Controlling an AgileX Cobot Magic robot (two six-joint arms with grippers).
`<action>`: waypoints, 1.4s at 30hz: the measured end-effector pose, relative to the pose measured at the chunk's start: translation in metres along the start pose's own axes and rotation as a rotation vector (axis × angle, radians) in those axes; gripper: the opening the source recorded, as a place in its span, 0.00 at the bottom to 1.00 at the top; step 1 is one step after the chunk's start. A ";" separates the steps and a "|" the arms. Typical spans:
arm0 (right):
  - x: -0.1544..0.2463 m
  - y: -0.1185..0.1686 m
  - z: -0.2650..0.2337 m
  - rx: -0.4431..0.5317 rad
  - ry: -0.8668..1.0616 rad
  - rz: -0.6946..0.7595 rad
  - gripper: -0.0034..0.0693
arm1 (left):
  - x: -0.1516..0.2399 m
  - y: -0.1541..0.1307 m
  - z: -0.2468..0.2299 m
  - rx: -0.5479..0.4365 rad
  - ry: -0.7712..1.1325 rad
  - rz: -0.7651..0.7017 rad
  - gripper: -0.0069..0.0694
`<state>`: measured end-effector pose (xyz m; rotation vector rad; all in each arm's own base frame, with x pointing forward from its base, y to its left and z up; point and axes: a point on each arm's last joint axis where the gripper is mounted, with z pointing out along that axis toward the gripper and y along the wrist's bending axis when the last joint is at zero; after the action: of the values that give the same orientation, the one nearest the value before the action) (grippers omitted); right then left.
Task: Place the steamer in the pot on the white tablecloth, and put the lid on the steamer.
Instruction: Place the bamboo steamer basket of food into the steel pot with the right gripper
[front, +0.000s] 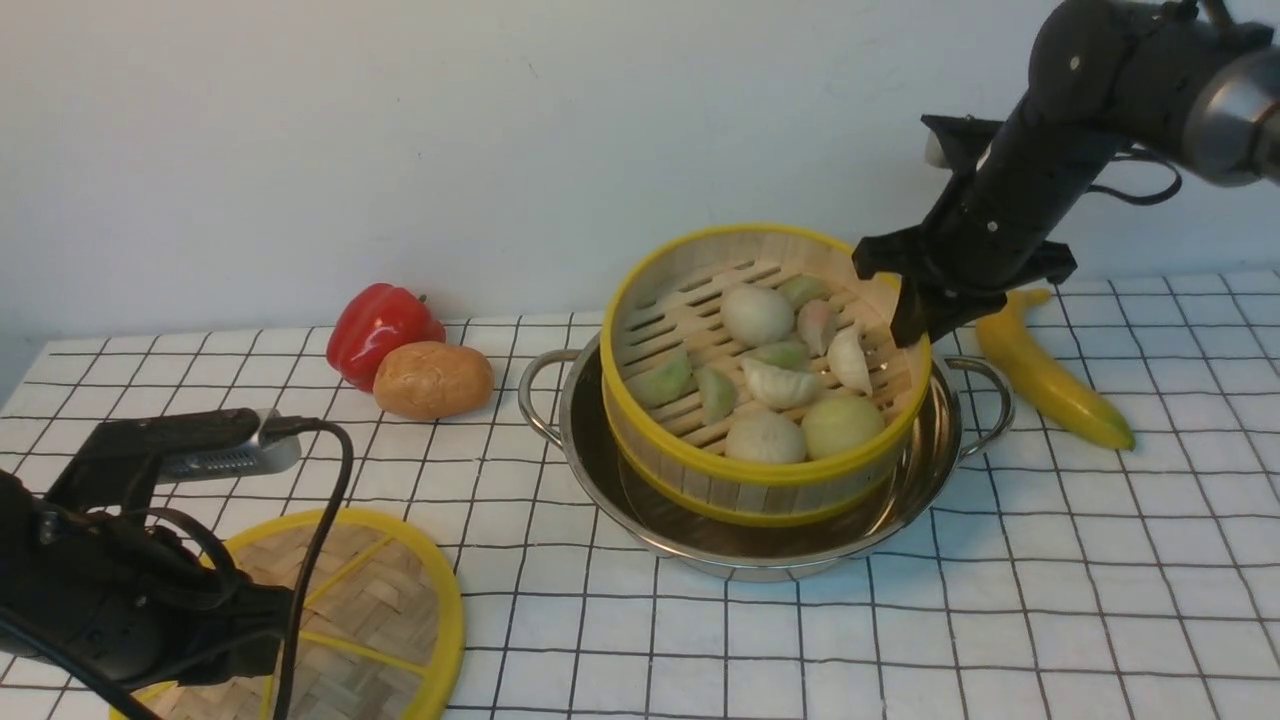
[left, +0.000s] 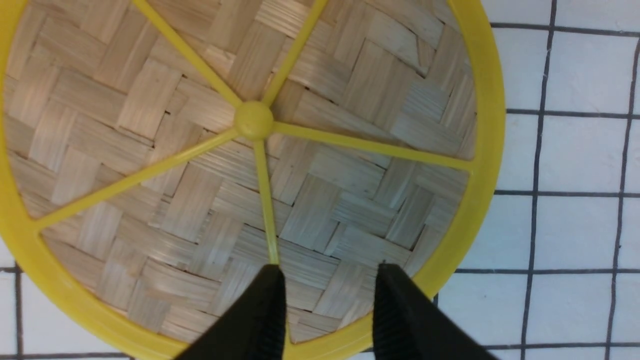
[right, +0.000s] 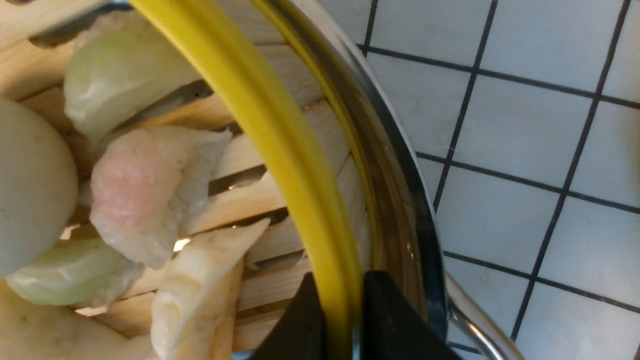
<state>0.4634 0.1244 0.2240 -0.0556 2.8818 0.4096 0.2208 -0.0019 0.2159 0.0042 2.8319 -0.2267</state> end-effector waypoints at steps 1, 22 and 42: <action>0.000 0.000 0.000 0.001 0.000 -0.001 0.17 | 0.000 0.000 0.000 0.000 0.000 0.000 0.41; 0.003 0.001 0.022 0.049 0.038 -0.013 0.17 | 0.000 0.000 0.000 0.003 -0.001 -0.003 0.41; 0.003 0.006 0.020 0.006 0.035 0.028 0.38 | 0.000 0.000 0.000 0.005 -0.001 -0.005 0.41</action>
<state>0.4645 0.1355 0.2060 -0.0222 2.9208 0.4095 0.2208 -0.0023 0.2160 -0.0017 2.8306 -0.2343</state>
